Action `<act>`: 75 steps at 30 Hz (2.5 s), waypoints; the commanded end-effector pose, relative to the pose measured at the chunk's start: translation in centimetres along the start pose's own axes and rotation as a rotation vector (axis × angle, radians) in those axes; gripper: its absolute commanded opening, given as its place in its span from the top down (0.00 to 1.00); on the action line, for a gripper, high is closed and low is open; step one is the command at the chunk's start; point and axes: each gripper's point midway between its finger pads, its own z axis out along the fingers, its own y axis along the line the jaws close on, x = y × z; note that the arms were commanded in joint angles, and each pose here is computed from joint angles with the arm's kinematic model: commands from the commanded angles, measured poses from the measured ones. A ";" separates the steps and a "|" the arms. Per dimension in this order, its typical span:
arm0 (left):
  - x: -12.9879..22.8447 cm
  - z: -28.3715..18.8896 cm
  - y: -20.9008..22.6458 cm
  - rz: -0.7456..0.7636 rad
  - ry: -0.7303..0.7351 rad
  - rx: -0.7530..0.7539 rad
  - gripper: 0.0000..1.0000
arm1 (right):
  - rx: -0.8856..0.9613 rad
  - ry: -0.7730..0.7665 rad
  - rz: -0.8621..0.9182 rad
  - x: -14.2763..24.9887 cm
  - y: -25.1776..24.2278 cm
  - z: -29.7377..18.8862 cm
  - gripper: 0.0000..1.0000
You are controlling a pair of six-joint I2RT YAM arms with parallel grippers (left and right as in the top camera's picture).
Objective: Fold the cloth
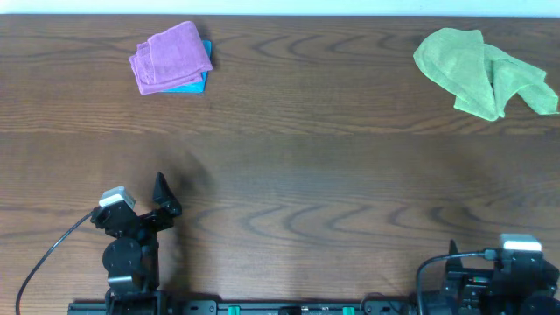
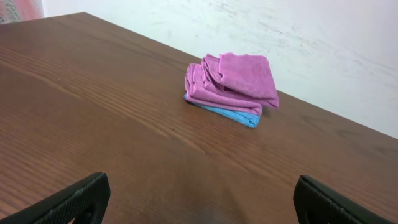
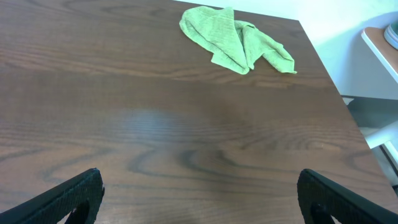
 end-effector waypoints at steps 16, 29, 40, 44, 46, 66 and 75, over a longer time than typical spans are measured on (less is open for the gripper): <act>1.8 0.3 0.9 0.025 0.035 -0.027 0.05 | -0.014 -0.009 0.007 0.0 0.2 -0.1 0.01; 1.8 0.3 0.9 0.025 0.035 -0.027 0.04 | -0.337 -0.442 0.009 -6.5 6.5 1.3 0.01; 1.8 0.3 0.9 0.025 0.035 -0.027 0.05 | -0.282 -0.462 0.031 -2.2 7.7 9.5 0.01; 1.8 0.3 0.9 0.025 0.035 -0.027 0.04 | -0.241 -0.432 0.044 -0.9 7.1 11.1 0.01; 1.8 0.3 0.9 0.025 0.035 -0.027 0.05 | -0.218 -0.415 0.052 -0.3 6.8 11.7 0.01; 1.8 0.3 0.9 0.025 0.035 -0.027 0.05 | -0.205 -0.295 0.061 4.9 7.5 16.4 0.01; 1.8 0.3 0.9 0.025 0.035 -0.027 0.04 | -0.210 -0.294 0.059 4.9 7.6 16.4 0.01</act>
